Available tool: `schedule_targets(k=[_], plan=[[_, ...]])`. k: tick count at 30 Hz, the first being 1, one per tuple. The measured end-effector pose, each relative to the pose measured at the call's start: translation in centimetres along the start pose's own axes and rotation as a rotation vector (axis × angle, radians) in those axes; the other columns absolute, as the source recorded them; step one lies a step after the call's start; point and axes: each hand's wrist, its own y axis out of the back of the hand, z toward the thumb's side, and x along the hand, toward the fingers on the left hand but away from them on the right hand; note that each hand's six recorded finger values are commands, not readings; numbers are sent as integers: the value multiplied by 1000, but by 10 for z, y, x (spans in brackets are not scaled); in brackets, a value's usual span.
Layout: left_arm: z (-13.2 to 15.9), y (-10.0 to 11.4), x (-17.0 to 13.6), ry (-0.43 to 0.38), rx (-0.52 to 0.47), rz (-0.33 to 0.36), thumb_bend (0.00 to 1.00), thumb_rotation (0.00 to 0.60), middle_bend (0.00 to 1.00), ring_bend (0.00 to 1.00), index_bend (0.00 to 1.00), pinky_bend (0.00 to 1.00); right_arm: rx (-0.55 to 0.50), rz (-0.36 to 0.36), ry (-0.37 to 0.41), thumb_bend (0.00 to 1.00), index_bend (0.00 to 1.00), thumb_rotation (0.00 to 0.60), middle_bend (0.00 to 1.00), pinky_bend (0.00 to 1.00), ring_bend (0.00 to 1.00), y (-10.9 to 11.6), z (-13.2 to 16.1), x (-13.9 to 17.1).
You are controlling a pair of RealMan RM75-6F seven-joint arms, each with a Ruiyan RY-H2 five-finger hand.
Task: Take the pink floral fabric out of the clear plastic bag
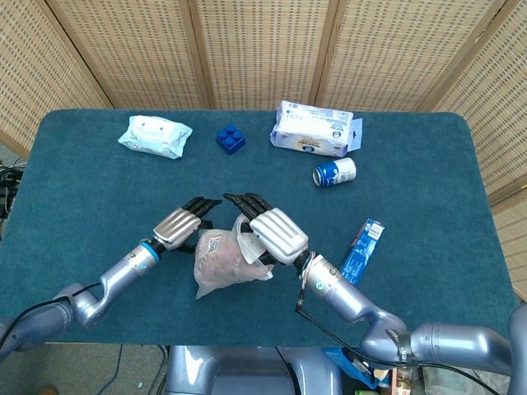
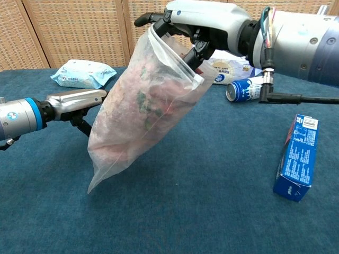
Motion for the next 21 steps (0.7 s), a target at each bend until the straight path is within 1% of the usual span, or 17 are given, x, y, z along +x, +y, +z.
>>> schedule_targets(k=[6, 12, 17, 20, 21], plan=[[-31, 21, -20, 65, 34, 34, 582, 600, 0, 0, 714, 0, 2, -27, -48, 692, 811, 600, 0, 0, 0, 8, -22, 11], [-76, 50, -54, 173, 67, 81, 582, 600, 0, 0, 717, 0, 3, -62, -126, 693, 811, 600, 0, 0, 0, 20, -57, 27], [-127, 70, -98, 315, 95, 114, 582, 600, 0, 0, 717, 0, 44, -88, -196, 693, 811, 600, 0, 0, 0, 32, -93, 42], [-169, 87, -133, 442, 124, 142, 582, 600, 0, 0, 717, 0, 100, -113, -267, 693, 811, 600, 0, 0, 0, 47, -125, 56], [-181, 93, -144, 479, 132, 150, 582, 600, 0, 0, 717, 0, 126, -124, -300, 693, 811, 600, 0, 0, 0, 55, -141, 63]])
